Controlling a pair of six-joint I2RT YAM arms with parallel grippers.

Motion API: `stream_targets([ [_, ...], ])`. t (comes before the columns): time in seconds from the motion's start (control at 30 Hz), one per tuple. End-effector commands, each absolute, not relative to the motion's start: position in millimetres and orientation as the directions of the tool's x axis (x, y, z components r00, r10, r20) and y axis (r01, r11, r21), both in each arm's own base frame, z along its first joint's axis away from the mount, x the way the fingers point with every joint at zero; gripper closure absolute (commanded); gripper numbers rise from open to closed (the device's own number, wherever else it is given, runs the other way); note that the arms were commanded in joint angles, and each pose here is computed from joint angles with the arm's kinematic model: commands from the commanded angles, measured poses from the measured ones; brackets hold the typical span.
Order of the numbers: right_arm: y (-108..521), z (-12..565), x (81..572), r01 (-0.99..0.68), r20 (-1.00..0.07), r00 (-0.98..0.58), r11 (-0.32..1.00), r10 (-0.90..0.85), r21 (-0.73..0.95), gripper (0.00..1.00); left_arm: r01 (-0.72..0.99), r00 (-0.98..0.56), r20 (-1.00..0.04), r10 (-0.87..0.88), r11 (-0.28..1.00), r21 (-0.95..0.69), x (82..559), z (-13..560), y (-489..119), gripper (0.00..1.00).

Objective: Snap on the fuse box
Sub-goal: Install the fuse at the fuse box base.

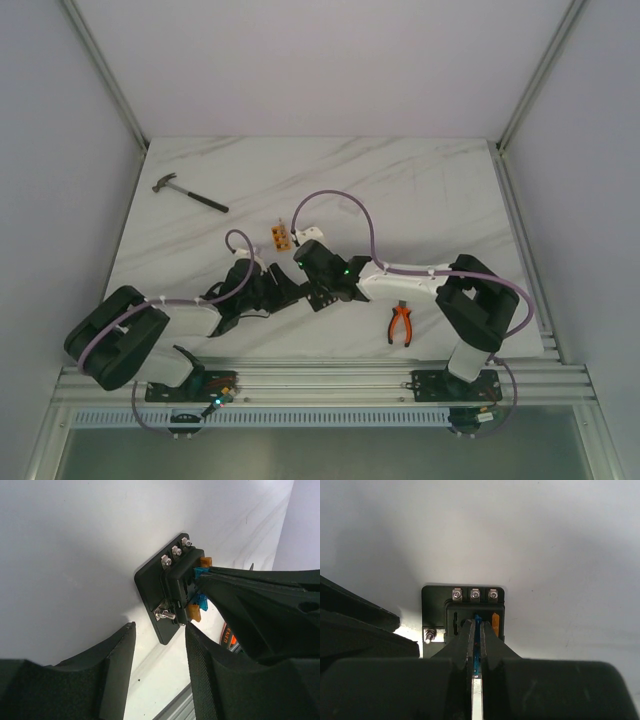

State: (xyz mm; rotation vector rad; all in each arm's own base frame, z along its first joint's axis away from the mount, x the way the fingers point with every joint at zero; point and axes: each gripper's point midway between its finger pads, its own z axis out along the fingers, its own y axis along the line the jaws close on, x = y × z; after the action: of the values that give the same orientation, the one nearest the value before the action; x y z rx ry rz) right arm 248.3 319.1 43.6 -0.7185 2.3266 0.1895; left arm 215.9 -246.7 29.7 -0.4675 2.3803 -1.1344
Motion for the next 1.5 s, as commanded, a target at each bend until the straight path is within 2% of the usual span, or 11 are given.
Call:
stream_targets([
  [0.0, 315.7, 30.9, 241.1, -0.551, -0.623, -0.624, 0.831, -0.472, -0.077, 0.94, -0.116, -0.842, -0.234, -0.486, 0.587, -0.801, 220.9, 30.3, -252.9, 0.48],
  [0.3, 320.8, 36.9, 240.0, -0.559, -0.628, -0.618, 0.826, -0.473, -0.072, 0.87, -0.158, -0.855, -0.19, -0.482, 0.592, -0.79, 219.2, 17.9, -256.5, 0.6],
  [0.47, 324.1, 42.2, 241.2, -0.557, -0.638, -0.615, 0.828, -0.462, -0.062, 0.78, -0.175, -0.854, -0.181, -0.488, 0.598, -0.782, 217.9, 14.6, -254.5, 0.65],
  [0.6, 326.8, 51.8, 243.7, -0.552, -0.656, -0.608, 0.832, -0.447, -0.054, 0.69, -0.182, -0.853, -0.181, -0.49, 0.604, -0.776, 217.3, 13.2, -252.8, 0.66],
  [0.77, 326.3, 68.0, 248.4, -0.538, -0.669, -0.605, 0.841, -0.432, -0.057, 0.65, -0.186, -0.853, -0.179, -0.49, 0.606, -0.773, 216.6, 12.0, -252.0, 0.67],
  [0.97, 324.4, 69.7, 249.9, -0.535, -0.627, -0.637, 0.843, -0.448, -0.06, 0.68, -0.186, -0.855, -0.177, -0.488, 0.606, -0.774, 216.1, 11.9, -252.6, 0.67],
  [1.23, 322.8, 57.5, 249.4, -0.535, -0.572, -0.673, 0.842, -0.469, -0.061, 0.8, -0.187, -0.854, -0.176, -0.489, 0.606, -0.773, 215.9, 11.7, -252.1, 0.68],
  [1.47, 325.0, 52.3, 247.7, -0.548, -0.547, -0.685, 0.835, -0.481, -0.049, 0.83, -0.186, -0.856, -0.175, -0.487, 0.604, -0.775, 216.1, 12.3, -253.0, 0.68],
])
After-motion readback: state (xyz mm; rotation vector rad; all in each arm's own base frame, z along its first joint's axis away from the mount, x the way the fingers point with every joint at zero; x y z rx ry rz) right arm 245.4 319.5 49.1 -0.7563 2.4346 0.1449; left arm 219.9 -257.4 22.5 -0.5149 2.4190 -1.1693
